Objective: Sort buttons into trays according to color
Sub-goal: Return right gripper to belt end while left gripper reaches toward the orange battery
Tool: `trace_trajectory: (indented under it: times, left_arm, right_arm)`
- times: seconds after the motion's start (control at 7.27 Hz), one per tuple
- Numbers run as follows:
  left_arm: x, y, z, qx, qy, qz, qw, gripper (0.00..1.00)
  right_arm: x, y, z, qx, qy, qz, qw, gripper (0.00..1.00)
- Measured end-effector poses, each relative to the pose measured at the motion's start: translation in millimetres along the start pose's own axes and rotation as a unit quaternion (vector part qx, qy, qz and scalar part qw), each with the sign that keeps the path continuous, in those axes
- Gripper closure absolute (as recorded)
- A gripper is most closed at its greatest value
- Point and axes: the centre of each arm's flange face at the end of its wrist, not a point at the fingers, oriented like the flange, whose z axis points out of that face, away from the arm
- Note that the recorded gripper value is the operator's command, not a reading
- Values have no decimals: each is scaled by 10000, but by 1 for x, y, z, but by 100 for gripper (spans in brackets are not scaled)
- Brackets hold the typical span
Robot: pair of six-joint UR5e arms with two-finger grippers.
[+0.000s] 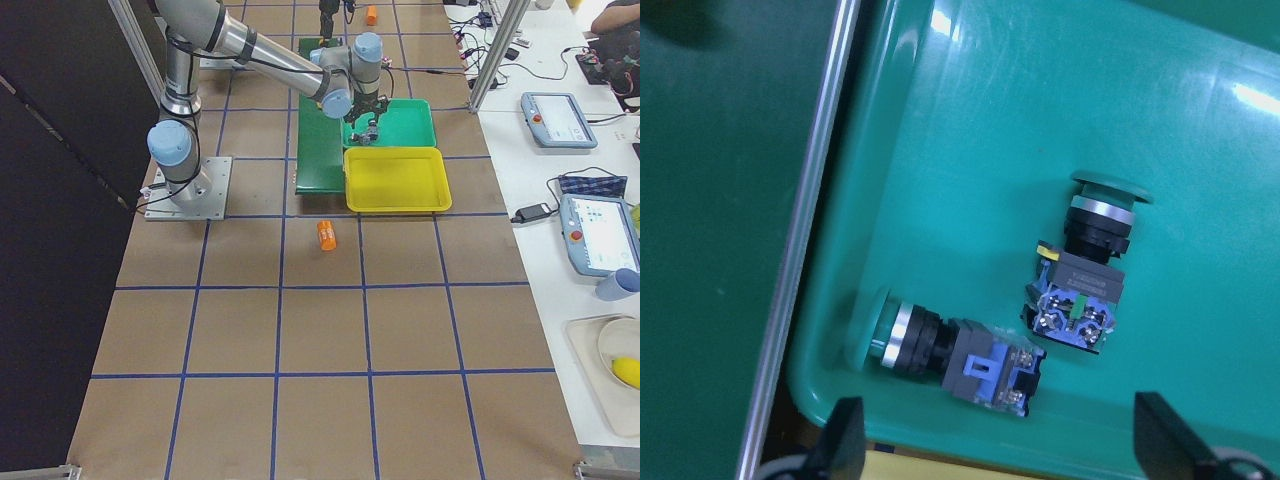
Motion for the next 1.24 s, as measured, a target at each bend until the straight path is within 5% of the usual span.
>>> trace_trajectory:
  times: [0.28,0.69,1.24]
  left_arm:
    - [-9,-22,-28,259,-25,-12,9997,0]
    - [-74,-112,-87,693,-660,180,9952,0]
    - [-191,-216,-85,661,-805,606,9927,0]
  right_arm:
    - [-9,6,-15,-80,23,39,10000,0]
    - [-37,37,-37,-236,6,325,9992,0]
    - [-91,53,-34,-435,-167,617,9970,0]
